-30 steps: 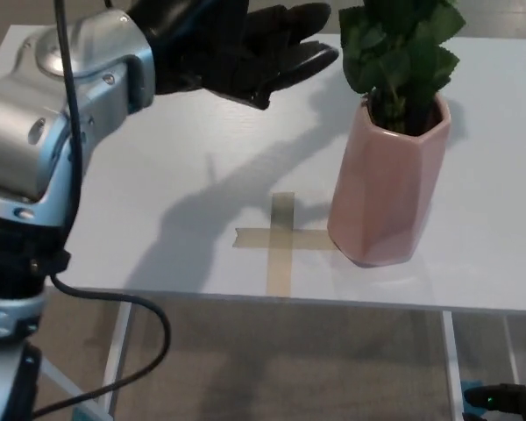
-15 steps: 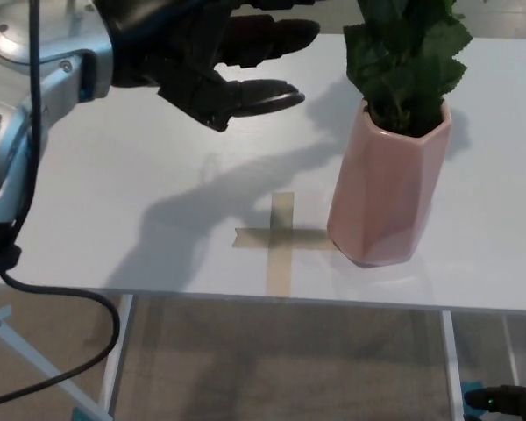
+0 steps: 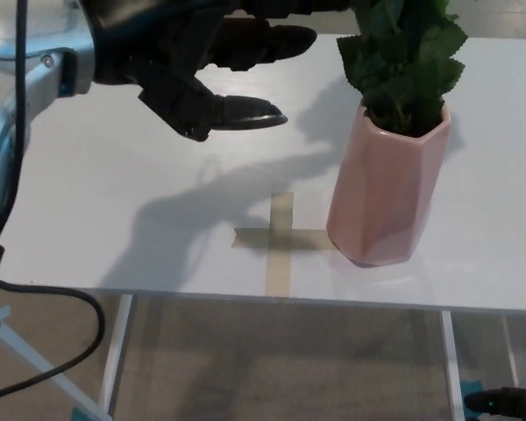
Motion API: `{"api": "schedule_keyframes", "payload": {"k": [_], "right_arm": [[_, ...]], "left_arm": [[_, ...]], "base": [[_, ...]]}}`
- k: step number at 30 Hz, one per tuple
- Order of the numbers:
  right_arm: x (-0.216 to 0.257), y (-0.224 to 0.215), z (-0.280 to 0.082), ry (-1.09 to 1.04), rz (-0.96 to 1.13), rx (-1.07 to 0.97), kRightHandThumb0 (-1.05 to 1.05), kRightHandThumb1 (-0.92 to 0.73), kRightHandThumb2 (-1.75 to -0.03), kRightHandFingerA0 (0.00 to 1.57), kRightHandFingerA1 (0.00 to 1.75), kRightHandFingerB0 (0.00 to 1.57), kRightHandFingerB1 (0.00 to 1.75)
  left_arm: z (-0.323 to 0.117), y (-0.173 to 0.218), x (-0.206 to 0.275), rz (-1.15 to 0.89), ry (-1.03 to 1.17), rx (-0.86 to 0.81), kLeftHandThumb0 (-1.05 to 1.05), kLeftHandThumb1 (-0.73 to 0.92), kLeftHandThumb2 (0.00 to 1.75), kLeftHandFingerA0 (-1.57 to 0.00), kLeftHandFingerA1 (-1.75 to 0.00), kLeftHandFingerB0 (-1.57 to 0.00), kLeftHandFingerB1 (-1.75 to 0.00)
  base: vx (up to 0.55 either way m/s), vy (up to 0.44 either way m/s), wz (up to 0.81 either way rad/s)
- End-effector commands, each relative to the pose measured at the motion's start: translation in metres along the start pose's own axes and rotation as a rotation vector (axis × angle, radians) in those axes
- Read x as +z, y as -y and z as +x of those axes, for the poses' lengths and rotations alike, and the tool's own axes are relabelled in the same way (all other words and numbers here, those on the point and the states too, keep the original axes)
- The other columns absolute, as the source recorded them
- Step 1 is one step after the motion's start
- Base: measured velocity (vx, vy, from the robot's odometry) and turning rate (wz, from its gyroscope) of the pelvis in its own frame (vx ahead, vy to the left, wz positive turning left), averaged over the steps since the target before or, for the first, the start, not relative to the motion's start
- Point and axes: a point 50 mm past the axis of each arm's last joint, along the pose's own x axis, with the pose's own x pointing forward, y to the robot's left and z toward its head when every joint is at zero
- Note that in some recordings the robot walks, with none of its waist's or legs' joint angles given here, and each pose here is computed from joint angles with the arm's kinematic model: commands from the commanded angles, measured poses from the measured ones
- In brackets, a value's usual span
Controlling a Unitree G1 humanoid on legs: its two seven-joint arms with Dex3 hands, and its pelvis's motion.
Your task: Use the left hand to pick up the rose and then lift and insert it into the pink vase.
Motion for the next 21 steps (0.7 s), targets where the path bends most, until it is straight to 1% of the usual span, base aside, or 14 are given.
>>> {"api": "schedule_keyframes", "payload": {"k": [1, 3, 4, 8, 9, 10, 11, 14, 15, 16, 17, 19, 20, 21], "right_arm": [[-0.007, 0.001, -0.001, -0.020, 0.001, 0.002, -0.35, -0.66, -0.60, 0.60, 0.41, 0.57, 0.40], [-0.007, 0.001, -0.001, -0.020, 0.001, 0.002, -0.35, -0.66, -0.60, 0.60, 0.41, 0.57, 0.40], [-0.008, 0.000, -0.001, -0.022, 0.000, 0.002, -0.39, -0.55, -0.90, 0.56, 0.59, 0.48, 0.54], [-0.009, 0.000, -0.002, -0.023, -0.001, 0.002, -0.39, -0.55, -0.90, 0.56, 0.59, 0.48, 0.54], [-0.010, -0.001, -0.002, -0.024, -0.003, 0.005, -0.38, -0.55, -0.90, 0.57, 0.60, 0.49, 0.55], [-0.011, -0.001, -0.002, -0.024, -0.004, 0.006, -0.38, -0.55, -0.90, 0.57, 0.60, 0.49, 0.55], [-0.010, -0.001, -0.002, -0.027, -0.005, 0.004, -0.38, -0.55, -0.91, 0.58, 0.60, 0.48, 0.55], [-0.009, -0.001, -0.001, -0.028, 0.001, 0.005, -0.37, -0.55, -0.91, 0.58, 0.60, 0.47, 0.55], [-0.009, -0.001, -0.001, -0.027, 0.000, 0.006, -0.37, -0.55, -0.91, 0.58, 0.60, 0.47, 0.55], [-0.009, -0.002, -0.001, -0.027, -0.002, 0.006, -0.37, -0.54, -0.91, 0.58, 0.61, 0.47, 0.55], [-0.009, -0.002, -0.001, -0.028, -0.004, 0.007, -0.37, -0.54, -0.91, 0.58, 0.61, 0.47, 0.55], [-0.008, -0.001, -0.001, -0.029, -0.003, 0.008, -0.37, -0.54, -0.91, 0.58, 0.61, 0.47, 0.55], [-0.008, -0.001, -0.001, -0.028, 0.001, 0.008, -0.37, -0.55, -0.91, 0.58, 0.60, 0.47, 0.55], [-0.008, -0.001, -0.001, -0.027, 0.002, 0.008, -0.37, -0.55, -0.91, 0.58, 0.60, 0.47, 0.55]], "left_arm": [[-0.007, 0.003, -0.009, 0.068, -0.062, -0.082, -0.85, 0.49, 0.62, 0.00, -0.20, -0.01, -0.23], [-0.008, 0.003, -0.010, 0.070, -0.062, -0.085, -0.85, 0.49, 0.62, 0.00, -0.20, -0.01, -0.23], [-0.011, 0.005, -0.008, 0.156, -0.148, -0.153, -0.75, 0.43, 0.83, -0.02, -0.13, -0.15, -0.36], [-0.012, 0.007, -0.007, 0.195, -0.192, -0.188, -0.75, 0.43, 0.83, -0.02, -0.13, -0.15, -0.36], [-0.013, 0.007, -0.007, 0.204, -0.229, -0.214, -0.84, 0.48, 0.60, 0.00, -0.15, -0.35, -0.34], [-0.014, 0.007, -0.007, 0.207, -0.246, -0.225, -0.84, 0.48, 0.60, 0.00, -0.15, -0.35, -0.34], [-0.014, 0.007, -0.008, 0.213, -0.266, -0.234, -0.81, 0.45, 0.80, 0.00, 0.00, -0.34, -0.43], [-0.016, 0.009, -0.012, 0.236, -0.288, -0.253, -0.81, 0.44, 0.82, 0.00, -0.02, -0.34, -0.44], [-0.017, 0.009, -0.012, 0.236, -0.289, -0.252, -0.81, 0.44, 0.82, 0.00, -0.02, -0.34, -0.44], [-0.017, 0.009, -0.013, 0.235, -0.292, -0.252, -0.84, 0.42, 0.66, -0.01, -0.15, -0.35, -0.38], [-0.017, 0.009, -0.013, 0.234, -0.295, -0.251, -0.84, 0.42, 0.66, -0.01, -0.15, -0.35, -0.38], [-0.020, 0.009, -0.018, 0.220, -0.288, -0.241, -0.83, 0.51, 0.61, 0.00, -0.19, -0.34, -0.34], [-0.021, 0.009, -0.019, 0.219, -0.284, -0.234, -0.78, 0.43, 0.82, 0.00, -0.05, -0.28, -0.43], [-0.022, 0.009, -0.019, 0.220, -0.283, -0.230, -0.82, 0.45, 0.82, 0.00, -0.01, -0.24, -0.40]], "base": [[0.00, 0.000, 0.00], [0.00, 0.000, 0.00], [0.00, 0.000, 0.00], [0.00, 0.000, 0.00], [0.00, 0.000, 0.00], [0.00, 0.000, 0.00], [0.00, 0.000, 0.00], [0.00, 0.000, 0.00], [0.00, 0.000, 0.00], [0.00, 0.000, 0.00], [0.00, 0.000, 0.00], [0.00, 0.000, 0.00], [0.00, 0.000, 0.00], [0.00, 0.000, 0.00]]}}
